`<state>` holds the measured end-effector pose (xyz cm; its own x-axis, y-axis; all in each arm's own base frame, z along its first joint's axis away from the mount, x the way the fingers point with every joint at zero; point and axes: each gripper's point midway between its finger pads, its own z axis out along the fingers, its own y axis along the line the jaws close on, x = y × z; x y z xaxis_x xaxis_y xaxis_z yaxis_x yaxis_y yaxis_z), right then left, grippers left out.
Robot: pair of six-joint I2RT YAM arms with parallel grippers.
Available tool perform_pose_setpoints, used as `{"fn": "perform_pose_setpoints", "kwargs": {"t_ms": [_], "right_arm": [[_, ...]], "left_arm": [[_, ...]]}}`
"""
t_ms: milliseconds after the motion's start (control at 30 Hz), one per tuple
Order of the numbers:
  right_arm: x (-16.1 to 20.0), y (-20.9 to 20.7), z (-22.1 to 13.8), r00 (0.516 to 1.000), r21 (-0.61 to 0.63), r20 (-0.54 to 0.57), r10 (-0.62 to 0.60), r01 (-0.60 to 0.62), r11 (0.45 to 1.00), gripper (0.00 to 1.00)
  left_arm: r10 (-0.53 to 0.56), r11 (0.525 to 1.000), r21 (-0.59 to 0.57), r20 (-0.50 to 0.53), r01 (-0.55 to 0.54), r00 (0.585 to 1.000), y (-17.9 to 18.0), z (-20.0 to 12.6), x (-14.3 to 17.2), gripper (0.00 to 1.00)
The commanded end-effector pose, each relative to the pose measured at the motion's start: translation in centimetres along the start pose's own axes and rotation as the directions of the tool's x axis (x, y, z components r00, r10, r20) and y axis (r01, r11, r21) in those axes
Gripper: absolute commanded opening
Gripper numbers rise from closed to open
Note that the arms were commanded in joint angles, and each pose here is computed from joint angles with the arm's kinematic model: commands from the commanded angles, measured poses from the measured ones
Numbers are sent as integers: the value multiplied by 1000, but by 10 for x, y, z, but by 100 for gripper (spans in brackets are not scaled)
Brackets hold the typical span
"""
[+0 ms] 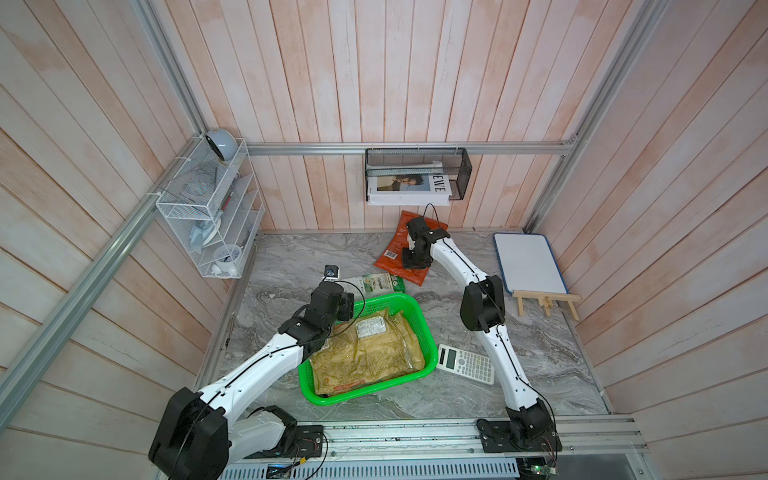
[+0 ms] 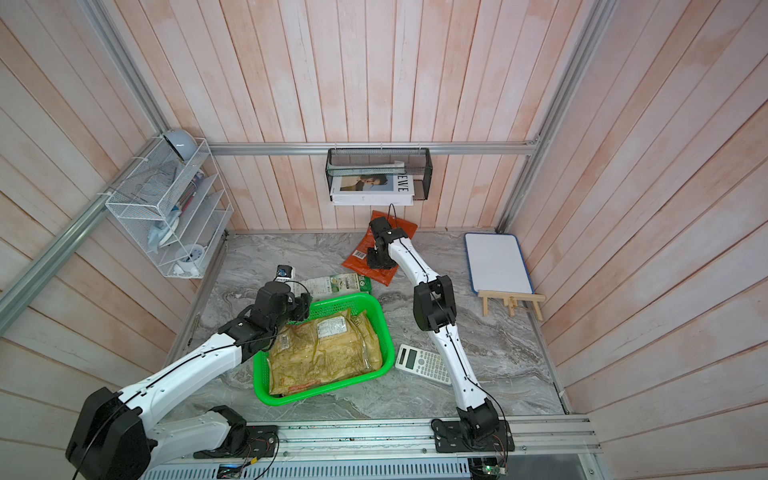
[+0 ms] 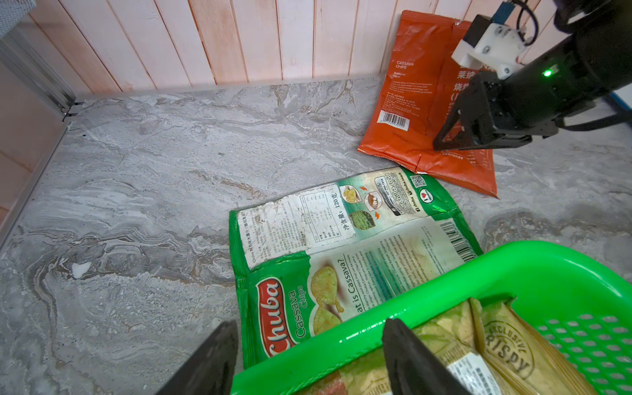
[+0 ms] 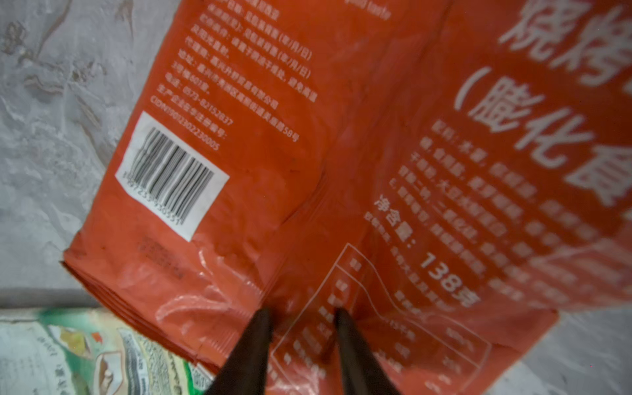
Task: Put the potato chips into the basket
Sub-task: Pick up the potato chip from the center of the board.
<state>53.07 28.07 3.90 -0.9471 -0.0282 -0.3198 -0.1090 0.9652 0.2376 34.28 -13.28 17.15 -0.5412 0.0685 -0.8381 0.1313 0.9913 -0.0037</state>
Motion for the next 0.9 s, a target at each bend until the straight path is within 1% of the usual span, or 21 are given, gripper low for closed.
{"fn": "perform_pose_setpoints", "kwargs": {"t_ms": [0,33,67,167,200,267,333,433,500,567,667,733,800,867], "right_arm": [[85,-19,11,947,68,-322,5,18,998,12],[93,-24,6,935,86,-355,-5,38,996,2],[101,-28,1,921,98,-390,-13,56,994,0],[120,-34,-14,885,121,-465,-28,95,988,0],[123,-34,-19,882,128,-471,-33,105,986,0],[125,-33,-35,890,143,-452,-54,132,981,0],[121,-29,-47,911,146,-409,-60,130,981,0],[104,-23,-80,952,150,-302,-58,107,983,0],[91,-22,-108,973,169,-220,-64,103,980,0],[79,-21,-133,988,182,-139,-69,94,979,0],[70,-16,-162,997,165,-58,-58,67,984,0],[68,-10,-179,997,146,-26,-67,70,987,0],[68,-4,-195,993,138,5,-117,115,984,0],[71,-1,-213,981,160,30,-192,185,970,0]], "left_arm": [[21,1000,15,32,-22,999,-2,0,-13,72],[21,1000,11,35,-21,999,-2,0,-13,72],[16,1000,12,39,-16,999,-1,0,-14,72],[-7,1000,14,47,6,999,0,-3,-17,72],[-15,1000,17,49,14,999,0,-5,-17,72],[-33,999,26,62,31,998,-1,-9,-21,72],[-50,998,28,75,48,996,0,-13,-27,72],[-85,996,15,82,84,993,4,-19,-33,72],[-108,994,-2,70,108,992,8,-22,-34,72],[-116,993,-31,35,117,993,12,-24,-29,72],[-140,984,-113,-1,139,990,27,-27,-18,72],[-156,977,-144,-2,154,988,35,-31,-14,72],[-163,976,-146,14,163,987,38,-36,-16,72],[-164,975,-147,38,168,986,42,-44,-21,72]]}}
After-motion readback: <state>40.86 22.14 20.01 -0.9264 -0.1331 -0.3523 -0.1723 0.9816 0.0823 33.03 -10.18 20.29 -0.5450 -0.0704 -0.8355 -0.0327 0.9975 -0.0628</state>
